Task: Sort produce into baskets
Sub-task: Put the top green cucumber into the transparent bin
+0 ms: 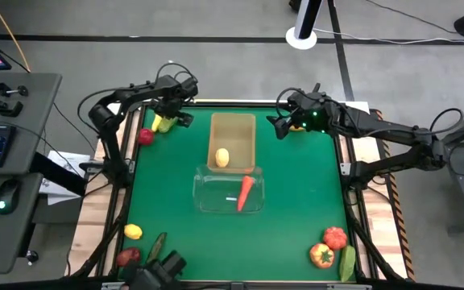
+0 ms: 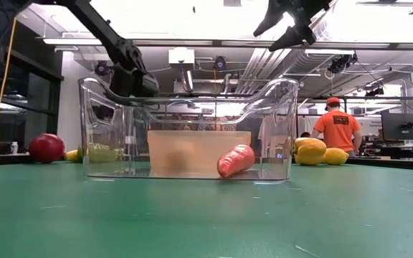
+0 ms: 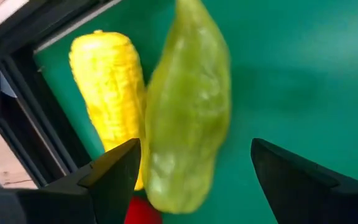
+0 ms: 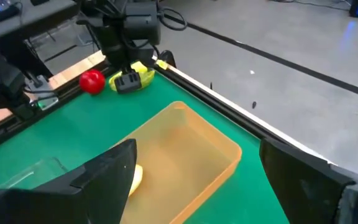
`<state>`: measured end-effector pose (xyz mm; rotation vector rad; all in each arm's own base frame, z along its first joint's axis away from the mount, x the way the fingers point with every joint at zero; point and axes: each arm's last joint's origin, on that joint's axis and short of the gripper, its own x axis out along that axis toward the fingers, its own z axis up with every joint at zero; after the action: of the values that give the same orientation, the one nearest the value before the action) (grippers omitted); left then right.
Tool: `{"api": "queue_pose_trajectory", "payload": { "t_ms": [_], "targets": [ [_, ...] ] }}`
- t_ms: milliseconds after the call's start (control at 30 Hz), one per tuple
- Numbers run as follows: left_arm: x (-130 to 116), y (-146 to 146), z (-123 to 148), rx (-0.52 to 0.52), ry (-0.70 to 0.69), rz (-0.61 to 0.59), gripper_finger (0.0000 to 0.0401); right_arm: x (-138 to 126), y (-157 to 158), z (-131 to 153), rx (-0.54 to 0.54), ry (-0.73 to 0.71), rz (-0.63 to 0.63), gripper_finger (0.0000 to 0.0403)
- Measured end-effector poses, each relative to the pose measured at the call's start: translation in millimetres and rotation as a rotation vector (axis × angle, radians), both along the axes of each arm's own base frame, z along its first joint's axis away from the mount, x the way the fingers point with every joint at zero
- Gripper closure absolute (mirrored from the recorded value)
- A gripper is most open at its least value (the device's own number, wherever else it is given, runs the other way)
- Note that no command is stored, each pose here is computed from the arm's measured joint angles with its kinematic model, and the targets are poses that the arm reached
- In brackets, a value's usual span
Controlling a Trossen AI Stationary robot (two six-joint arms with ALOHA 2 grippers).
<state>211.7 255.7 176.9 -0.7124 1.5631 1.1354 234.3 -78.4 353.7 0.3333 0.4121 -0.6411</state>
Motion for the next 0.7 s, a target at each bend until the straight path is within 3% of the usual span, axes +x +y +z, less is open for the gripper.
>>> {"api": "queue_pose_trajectory", "payload": {
  "t_ms": [367, 467, 600, 700],
  "targets": [
    [6, 4, -30, -0.081, 0.037, -0.040, 0.0120, -1, 1, -2, 0.019, 0.012, 0.005, 0.0071],
    [10, 0, -29, -0.088, 0.034, -0.068, 0.0162, -1, 1, -2, 0.020, 0.018, 0.006, 0.0071],
    [13, -10, -8, -0.072, -0.017, -0.098, 0.0254, -3, 2, 0, 0.028, 0.008, 0.009, 0.0071],
    [11, -20, 21, -0.013, -0.072, -0.109, 0.0255, -10, 4, 5, 0.016, -0.016, 0.011, 0.0071]
  ]
}}
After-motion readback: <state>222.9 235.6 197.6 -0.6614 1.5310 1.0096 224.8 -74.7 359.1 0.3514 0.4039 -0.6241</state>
